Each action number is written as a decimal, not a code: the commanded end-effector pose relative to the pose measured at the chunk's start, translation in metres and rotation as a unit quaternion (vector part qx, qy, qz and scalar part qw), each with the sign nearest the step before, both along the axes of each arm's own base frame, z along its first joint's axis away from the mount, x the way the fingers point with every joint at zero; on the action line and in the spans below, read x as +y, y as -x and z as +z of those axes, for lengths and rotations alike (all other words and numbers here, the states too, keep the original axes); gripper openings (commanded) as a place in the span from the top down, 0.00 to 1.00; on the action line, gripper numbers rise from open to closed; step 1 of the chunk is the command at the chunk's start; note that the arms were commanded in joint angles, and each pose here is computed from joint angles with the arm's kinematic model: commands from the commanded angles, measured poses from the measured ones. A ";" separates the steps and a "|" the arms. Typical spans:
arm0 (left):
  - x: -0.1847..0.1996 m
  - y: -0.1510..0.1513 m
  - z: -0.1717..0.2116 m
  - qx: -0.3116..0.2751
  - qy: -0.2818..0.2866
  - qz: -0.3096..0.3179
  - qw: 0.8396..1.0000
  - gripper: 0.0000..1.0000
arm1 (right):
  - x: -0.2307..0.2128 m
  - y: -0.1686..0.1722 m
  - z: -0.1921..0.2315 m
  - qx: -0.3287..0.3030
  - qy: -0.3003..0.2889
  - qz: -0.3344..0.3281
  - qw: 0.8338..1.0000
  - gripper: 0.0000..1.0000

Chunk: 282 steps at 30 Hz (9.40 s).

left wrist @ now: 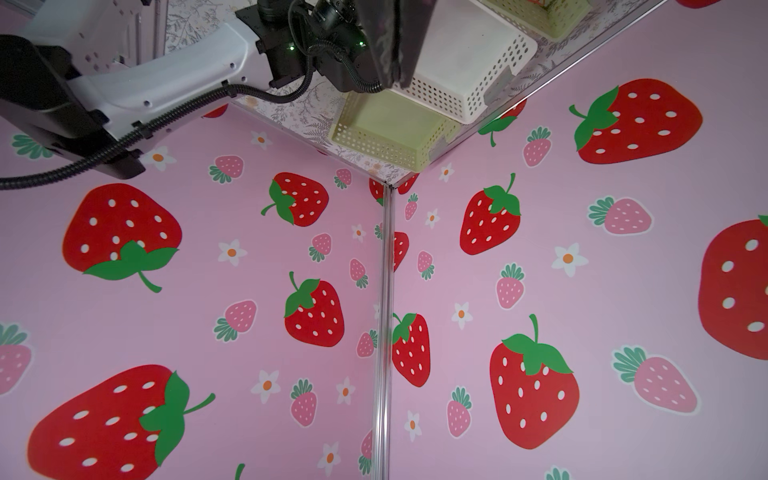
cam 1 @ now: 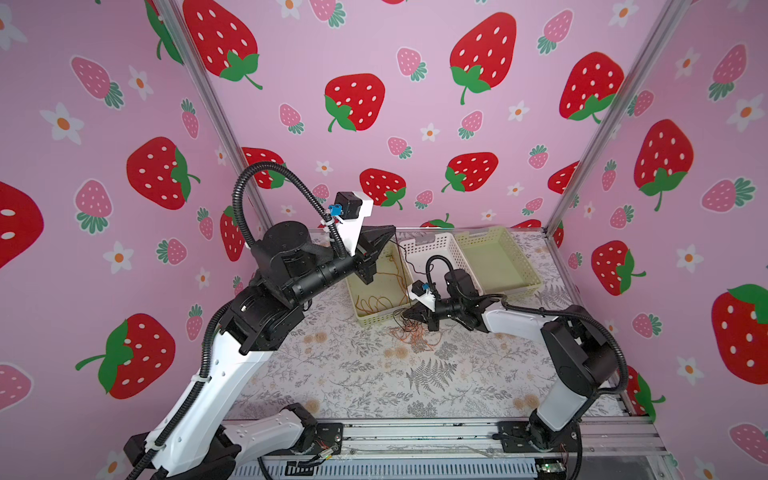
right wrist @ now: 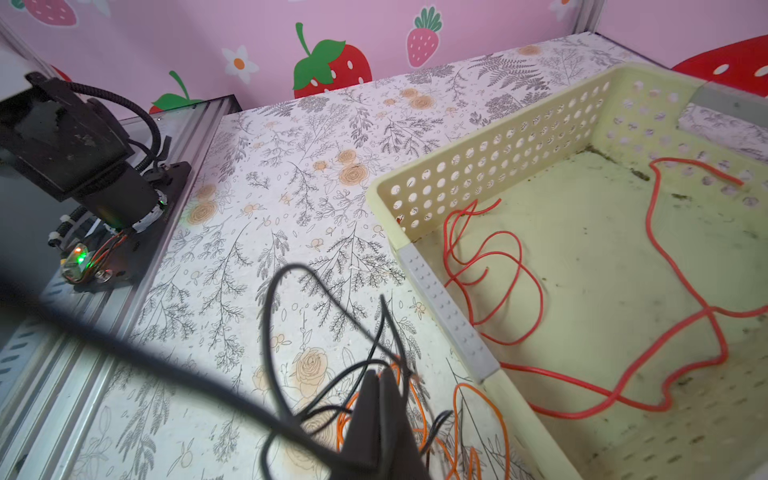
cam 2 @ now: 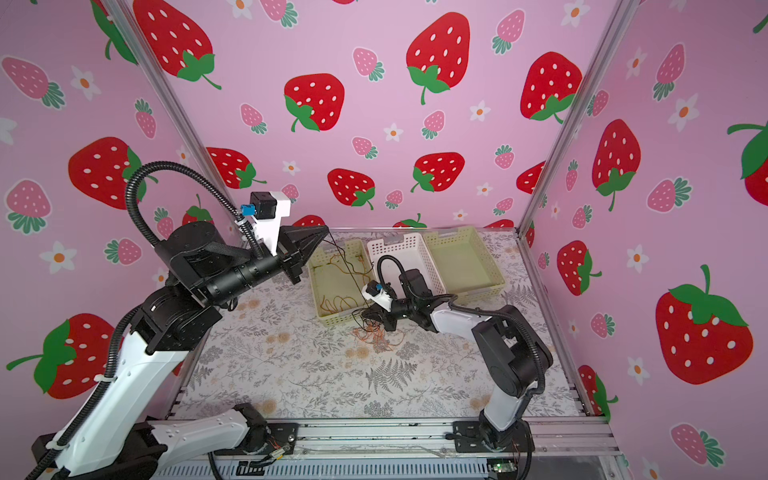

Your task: Untangle the cables

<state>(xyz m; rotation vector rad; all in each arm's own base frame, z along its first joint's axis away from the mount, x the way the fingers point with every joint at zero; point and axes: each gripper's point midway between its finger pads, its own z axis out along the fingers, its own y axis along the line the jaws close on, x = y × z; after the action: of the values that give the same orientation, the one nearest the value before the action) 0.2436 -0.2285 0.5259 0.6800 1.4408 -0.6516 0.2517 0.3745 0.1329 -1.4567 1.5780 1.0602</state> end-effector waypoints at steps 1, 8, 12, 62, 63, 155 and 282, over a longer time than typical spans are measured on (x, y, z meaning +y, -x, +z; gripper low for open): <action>0.030 0.023 0.068 -0.099 0.046 0.034 0.993 1.00 | -0.009 -0.002 -0.018 0.019 0.042 -0.024 0.999 1.00; 0.047 0.029 0.092 -0.136 0.041 0.069 0.988 1.00 | -0.022 0.004 -0.039 0.034 0.077 -0.038 0.996 1.00; 0.042 0.032 0.097 -0.139 0.045 0.050 0.988 1.00 | -0.026 0.008 -0.042 0.038 0.085 -0.040 0.995 0.97; 0.037 0.039 0.151 -0.215 0.030 0.040 0.975 1.00 | -0.060 -0.006 -0.109 0.045 0.186 -0.123 0.974 0.65; 0.038 0.038 0.152 -0.220 0.027 0.046 0.974 1.00 | -0.060 -0.007 -0.109 0.049 0.188 -0.126 0.973 0.69; -0.010 -0.130 0.118 -0.097 0.082 0.008 0.992 1.00 | -0.307 -0.077 -0.071 0.165 0.326 -0.517 0.774 0.38; -0.206 -0.074 -0.303 -0.013 -0.010 -0.057 0.998 0.22 | -0.187 -0.037 0.287 0.041 -0.134 -0.371 0.918 1.00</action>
<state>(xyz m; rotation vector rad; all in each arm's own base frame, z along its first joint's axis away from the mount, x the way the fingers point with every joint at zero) 0.3164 -0.4267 0.1815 0.8726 1.5481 -0.6507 0.3004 0.1823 0.3945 -0.5272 1.8092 0.7720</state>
